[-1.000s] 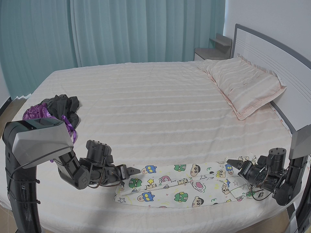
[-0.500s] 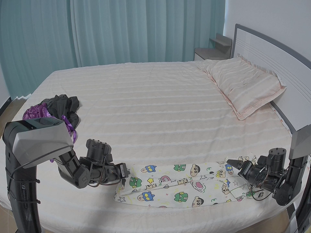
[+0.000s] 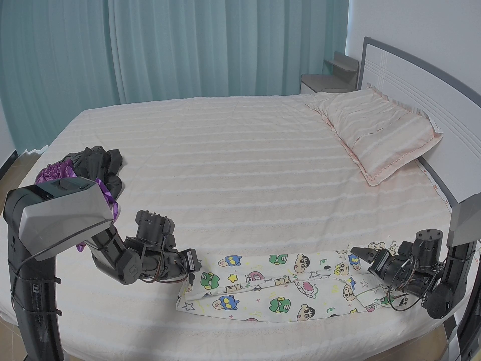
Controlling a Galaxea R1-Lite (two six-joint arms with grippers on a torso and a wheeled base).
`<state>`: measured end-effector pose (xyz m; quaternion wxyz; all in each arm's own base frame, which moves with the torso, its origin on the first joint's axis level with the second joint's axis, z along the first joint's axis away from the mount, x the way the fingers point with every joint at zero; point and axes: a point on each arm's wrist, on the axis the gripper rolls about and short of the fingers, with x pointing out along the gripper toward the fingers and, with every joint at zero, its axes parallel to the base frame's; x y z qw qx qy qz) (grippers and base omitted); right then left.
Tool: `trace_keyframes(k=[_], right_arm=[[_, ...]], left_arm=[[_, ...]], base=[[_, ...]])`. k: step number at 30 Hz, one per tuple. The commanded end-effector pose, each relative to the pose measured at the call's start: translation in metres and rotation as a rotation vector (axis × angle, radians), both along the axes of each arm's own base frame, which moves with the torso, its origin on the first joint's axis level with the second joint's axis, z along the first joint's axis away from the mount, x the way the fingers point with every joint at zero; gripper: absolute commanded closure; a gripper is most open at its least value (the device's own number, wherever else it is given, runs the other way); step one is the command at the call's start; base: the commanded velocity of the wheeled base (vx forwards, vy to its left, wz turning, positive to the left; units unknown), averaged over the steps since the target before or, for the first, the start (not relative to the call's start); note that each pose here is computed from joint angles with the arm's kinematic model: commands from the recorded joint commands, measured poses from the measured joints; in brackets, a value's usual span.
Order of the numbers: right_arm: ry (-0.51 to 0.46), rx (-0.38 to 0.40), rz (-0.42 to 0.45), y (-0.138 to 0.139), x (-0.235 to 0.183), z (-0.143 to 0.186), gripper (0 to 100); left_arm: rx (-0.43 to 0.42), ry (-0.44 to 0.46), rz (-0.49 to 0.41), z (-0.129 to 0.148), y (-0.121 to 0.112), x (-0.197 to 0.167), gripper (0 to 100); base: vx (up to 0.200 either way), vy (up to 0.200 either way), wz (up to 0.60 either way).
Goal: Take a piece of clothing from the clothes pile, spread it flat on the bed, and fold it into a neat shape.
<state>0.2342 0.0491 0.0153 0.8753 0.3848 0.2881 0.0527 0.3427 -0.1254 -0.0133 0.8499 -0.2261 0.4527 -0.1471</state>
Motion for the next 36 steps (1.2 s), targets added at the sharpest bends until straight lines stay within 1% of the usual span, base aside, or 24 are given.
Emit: trace_keyframes(k=[1,5,9,12,13,21,23,28,29,30,33,36], right_arm=[[-0.014,0.003,0.001,0.0,0.0,0.002,0],[-0.014,0.003,0.001,0.0,0.0,0.002,0],[-0.014,0.003,0.001,0.0,0.0,0.002,0],[-0.014,0.003,0.001,0.0,0.0,0.002,0],[-0.014,0.003,0.001,0.0,0.0,0.002,0],[-0.013,0.003,0.001,0.0,0.0,0.001,0],[-0.013,0.003,0.001,0.0,0.0,0.001,0],[-0.014,0.003,0.001,0.0,0.0,0.002,0],[-0.014,0.003,0.001,0.0,0.0,0.002,0],[-0.014,0.003,0.001,0.0,0.0,0.002,0],[-0.014,0.003,0.001,0.0,0.0,0.002,0],[-0.014,0.003,0.001,0.0,0.0,0.002,0]], left_arm=[[-0.005,-0.007,0.0,0.002,-0.001,0.002,100],[-0.002,-0.002,-0.001,0.002,0.0,0.0,100],[-0.004,-0.013,-0.001,0.011,0.002,-0.005,100],[-0.001,-0.008,0.002,0.008,0.004,-0.004,100],[-0.001,-0.008,0.002,0.008,0.003,-0.004,0],[-0.002,-0.004,0.004,0.007,0.004,-0.004,0],[-0.012,-0.01,0.007,0.012,0.005,-0.006,0],[-0.035,-0.045,0.01,0.037,0.009,-0.019,0],[-0.035,-0.045,0.01,0.037,0.009,-0.019,0],[-0.04,-0.034,0.004,0.042,0.009,-0.029,0],[-0.051,-0.004,-0.01,0.041,0.007,-0.041,0],[-0.055,0.008,-0.006,0.04,0.008,-0.044,0]], base=[[0.0,0.0,0.0],[0.0,0.0,0.0],[0.0,0.0,0.0],[0.0,0.0,0.0],[0.0,0.0,0.0],[0.0,0.0,0.0],[0.0,0.0,0.0],[0.0,0.0,0.0],[0.0,0.0,0.0],[0.0,0.0,0.0],[0.0,0.0,0.0],[0.0,0.0,0.0]])
